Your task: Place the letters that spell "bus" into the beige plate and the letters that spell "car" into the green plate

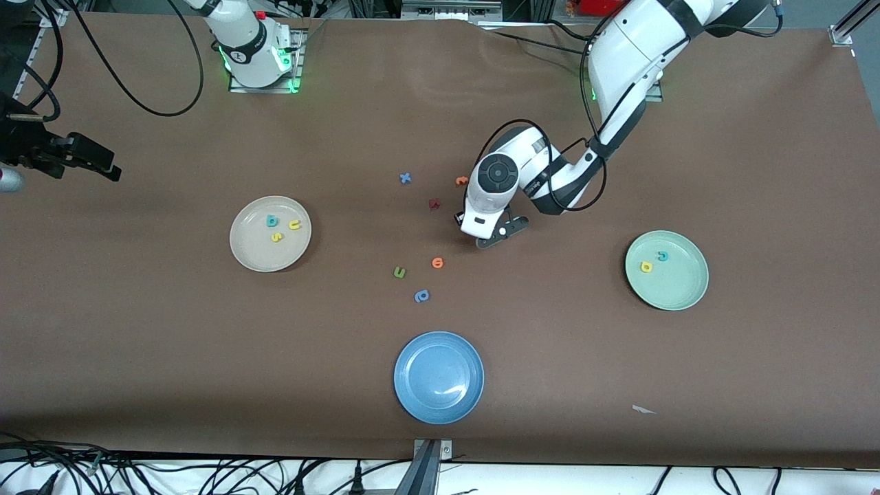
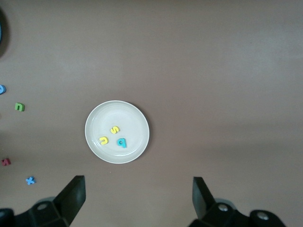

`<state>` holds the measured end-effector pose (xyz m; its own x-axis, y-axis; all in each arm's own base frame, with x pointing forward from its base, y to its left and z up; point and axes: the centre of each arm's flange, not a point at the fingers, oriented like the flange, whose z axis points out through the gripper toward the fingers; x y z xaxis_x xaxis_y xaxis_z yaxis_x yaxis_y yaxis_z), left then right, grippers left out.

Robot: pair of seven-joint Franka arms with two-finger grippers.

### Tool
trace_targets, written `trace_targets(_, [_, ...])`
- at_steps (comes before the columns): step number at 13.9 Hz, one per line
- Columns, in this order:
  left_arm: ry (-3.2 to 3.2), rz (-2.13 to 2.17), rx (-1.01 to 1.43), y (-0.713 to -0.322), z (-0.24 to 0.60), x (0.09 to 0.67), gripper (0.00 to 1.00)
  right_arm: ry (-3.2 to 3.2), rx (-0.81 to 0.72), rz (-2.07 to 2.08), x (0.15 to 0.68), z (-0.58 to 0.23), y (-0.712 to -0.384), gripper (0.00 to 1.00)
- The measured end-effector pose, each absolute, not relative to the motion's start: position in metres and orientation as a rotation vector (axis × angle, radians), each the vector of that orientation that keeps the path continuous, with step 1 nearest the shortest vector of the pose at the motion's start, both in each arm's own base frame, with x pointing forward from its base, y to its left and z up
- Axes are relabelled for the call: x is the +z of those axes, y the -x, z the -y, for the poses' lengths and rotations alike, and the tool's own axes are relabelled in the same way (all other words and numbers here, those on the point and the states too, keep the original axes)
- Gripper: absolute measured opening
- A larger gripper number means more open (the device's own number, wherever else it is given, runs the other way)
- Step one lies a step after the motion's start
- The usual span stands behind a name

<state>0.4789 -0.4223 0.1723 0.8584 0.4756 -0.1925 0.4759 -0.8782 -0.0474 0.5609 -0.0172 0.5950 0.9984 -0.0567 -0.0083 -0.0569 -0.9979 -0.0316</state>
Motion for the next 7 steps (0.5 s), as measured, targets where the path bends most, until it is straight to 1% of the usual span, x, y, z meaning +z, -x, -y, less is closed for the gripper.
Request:
trace_targets(1, [-3.023,-0.775,-0.309,-0.4794,0.4228,0.1728,0.29,3.116,0.011,-0.088,0.5950,0.0179,-0.5609,1.00])
trace_targets(2, [-3.021,-0.774,-0.308,-0.4796,0.4231,0.1728,0.21,3.119,0.011,-0.088,0.5949,0.0183,-0.5609,1.00])
trace_targets(3, [-3.021,-0.774,-0.307,-0.4796,0.4232,0.1728,0.21,3.120,0.012,-0.087,0.5949,0.0183,-0.5610,1.00])
trace_targets(4, [-3.020,-0.774,-0.307,-0.4798,0.4234,0.1731,0.15,3.120,0.012,-0.087,0.5949,0.0183,-0.5610,1.00])
trace_targets(7, [-3.020,-0.775,-0.306,-0.4800,0.4233,0.1731,0.15,3.120,0.011,-0.087,0.5949,0.0183,-0.5610,1.00])
